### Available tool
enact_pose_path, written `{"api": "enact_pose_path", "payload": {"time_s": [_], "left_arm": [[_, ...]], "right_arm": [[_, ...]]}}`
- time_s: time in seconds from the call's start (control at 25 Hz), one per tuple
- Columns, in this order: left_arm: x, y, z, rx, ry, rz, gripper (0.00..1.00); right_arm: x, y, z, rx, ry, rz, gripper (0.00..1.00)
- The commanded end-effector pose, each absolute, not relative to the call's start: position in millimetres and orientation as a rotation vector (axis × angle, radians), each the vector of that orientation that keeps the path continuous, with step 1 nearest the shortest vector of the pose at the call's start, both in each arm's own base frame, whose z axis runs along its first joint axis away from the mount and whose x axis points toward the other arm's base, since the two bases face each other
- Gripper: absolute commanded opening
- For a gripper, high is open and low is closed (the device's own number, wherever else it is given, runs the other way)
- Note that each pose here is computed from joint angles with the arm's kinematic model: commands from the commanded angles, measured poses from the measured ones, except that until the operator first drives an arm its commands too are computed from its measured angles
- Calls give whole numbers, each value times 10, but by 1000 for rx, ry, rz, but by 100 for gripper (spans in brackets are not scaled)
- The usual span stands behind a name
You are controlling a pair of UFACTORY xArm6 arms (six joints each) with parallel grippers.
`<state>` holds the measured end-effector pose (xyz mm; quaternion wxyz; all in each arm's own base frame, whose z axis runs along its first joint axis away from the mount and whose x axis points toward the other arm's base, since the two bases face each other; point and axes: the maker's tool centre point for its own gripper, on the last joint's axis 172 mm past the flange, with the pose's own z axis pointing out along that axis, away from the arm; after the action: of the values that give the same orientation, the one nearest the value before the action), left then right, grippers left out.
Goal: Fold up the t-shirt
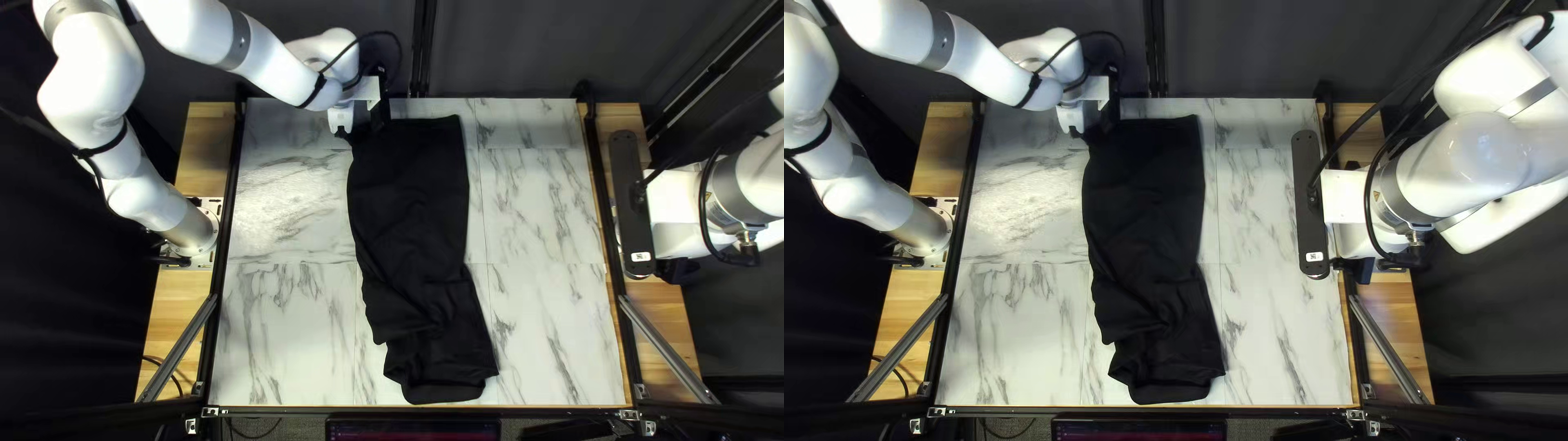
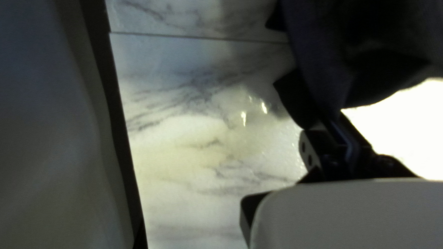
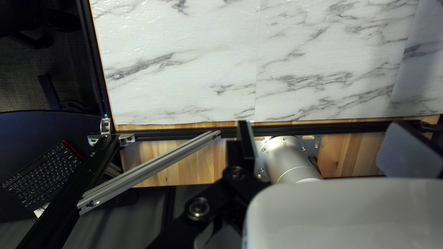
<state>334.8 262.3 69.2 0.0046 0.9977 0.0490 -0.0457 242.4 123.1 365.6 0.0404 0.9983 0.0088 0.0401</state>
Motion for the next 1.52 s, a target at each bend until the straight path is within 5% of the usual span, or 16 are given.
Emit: {"api": "enact_pose_path", "payload": {"time_s": [0.04,0.6,1.08,1.52], "left_arm": [[3293,2752,876,3147,157,-154,0],[3994,2664,1223,3154,41,-125,2],[4946,2653,1079,3112,22,-48,0],[5327,2921,872,3127,272,-74,0]], "right_arm": [[2424,1231,3656,3058,27,123,100],[2424,1231,3656,3058,27,123,100],[2424,1231,3656,3058,27,123,100],[2424,1231,3656,3058,27,123,100]]}}
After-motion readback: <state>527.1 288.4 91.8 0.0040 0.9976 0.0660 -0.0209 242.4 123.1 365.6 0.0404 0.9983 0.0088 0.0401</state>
